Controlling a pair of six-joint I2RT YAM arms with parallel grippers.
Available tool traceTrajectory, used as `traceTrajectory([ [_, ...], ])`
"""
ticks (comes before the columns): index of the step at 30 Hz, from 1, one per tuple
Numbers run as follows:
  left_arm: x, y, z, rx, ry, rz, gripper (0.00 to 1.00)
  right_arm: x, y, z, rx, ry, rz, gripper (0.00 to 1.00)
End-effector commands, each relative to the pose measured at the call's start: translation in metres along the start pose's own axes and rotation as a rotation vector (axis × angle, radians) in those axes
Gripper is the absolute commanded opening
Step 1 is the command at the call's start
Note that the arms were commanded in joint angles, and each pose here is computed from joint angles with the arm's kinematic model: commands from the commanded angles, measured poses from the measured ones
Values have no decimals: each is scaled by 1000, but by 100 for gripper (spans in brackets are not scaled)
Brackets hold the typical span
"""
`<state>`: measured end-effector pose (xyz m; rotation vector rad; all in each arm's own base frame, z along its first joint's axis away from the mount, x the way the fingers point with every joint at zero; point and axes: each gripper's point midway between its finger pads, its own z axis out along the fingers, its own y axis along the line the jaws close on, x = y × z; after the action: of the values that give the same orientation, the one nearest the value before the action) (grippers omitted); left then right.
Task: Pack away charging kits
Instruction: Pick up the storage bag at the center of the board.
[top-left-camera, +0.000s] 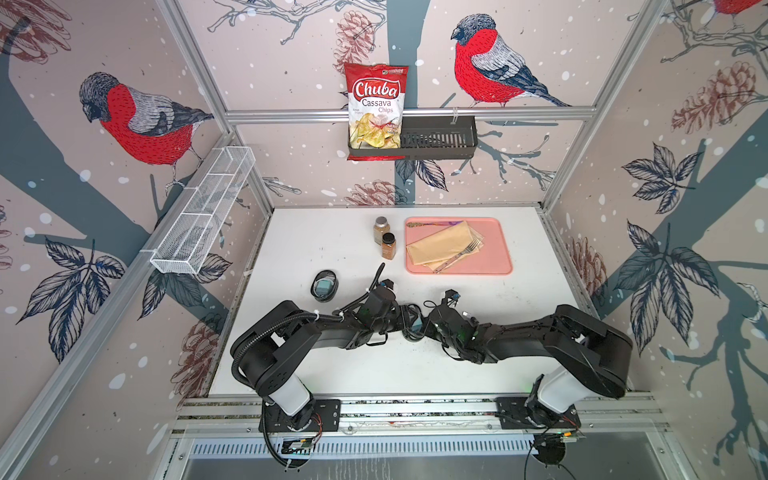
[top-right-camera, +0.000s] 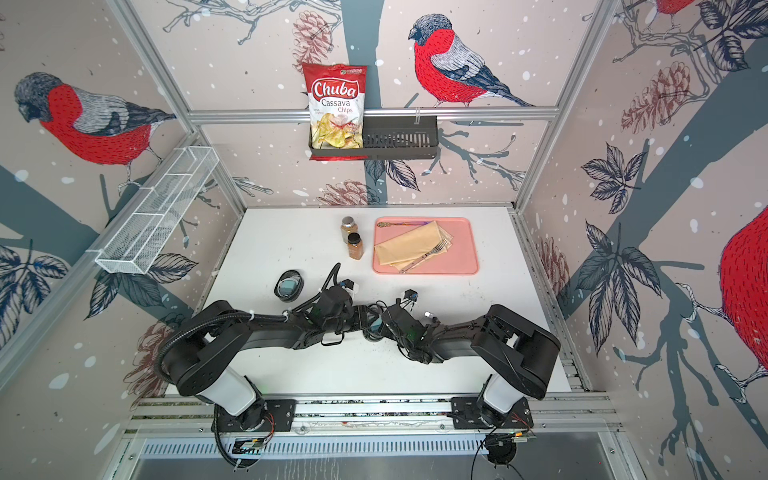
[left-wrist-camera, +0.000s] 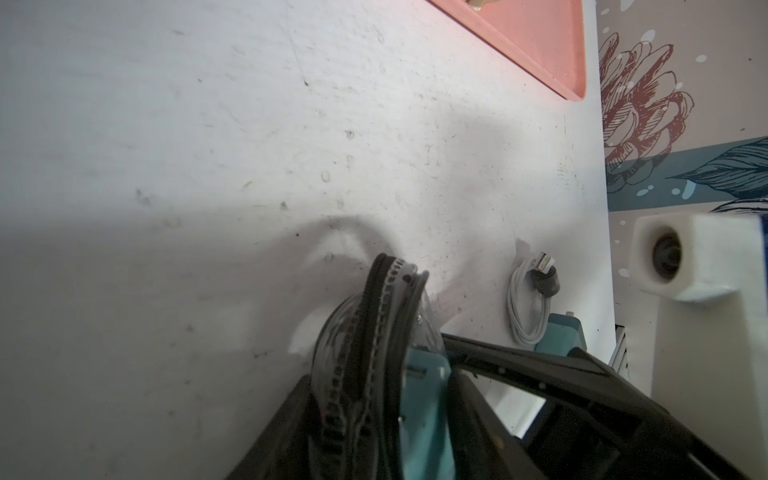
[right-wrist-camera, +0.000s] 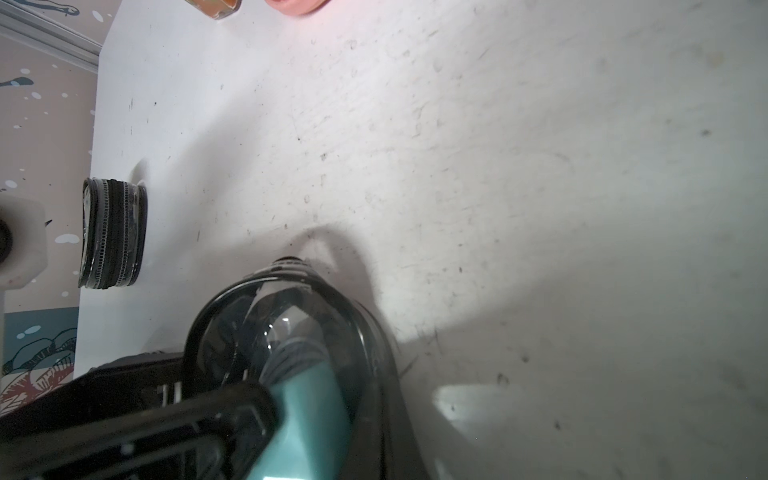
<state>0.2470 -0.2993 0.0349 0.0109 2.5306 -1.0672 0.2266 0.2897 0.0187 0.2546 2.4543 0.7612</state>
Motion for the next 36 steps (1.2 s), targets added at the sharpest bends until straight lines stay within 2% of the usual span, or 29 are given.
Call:
traceTrajectory([
  [1, 15, -5, -1, 43, 74, 9, 52, 19, -28, 0, 104, 80, -44, 0],
  [18, 15, -5, 7, 52, 81, -12, 53, 18, -25, 0, 95, 81, -47, 0],
  [31, 13, -11, 12, 69, 91, -7, 23, 16, -18, -6, 61, 73, -58, 0],
  [36, 0, -19, 6, 58, 53, 12, 10, -3, -2, -27, 32, 3, -92, 24],
])
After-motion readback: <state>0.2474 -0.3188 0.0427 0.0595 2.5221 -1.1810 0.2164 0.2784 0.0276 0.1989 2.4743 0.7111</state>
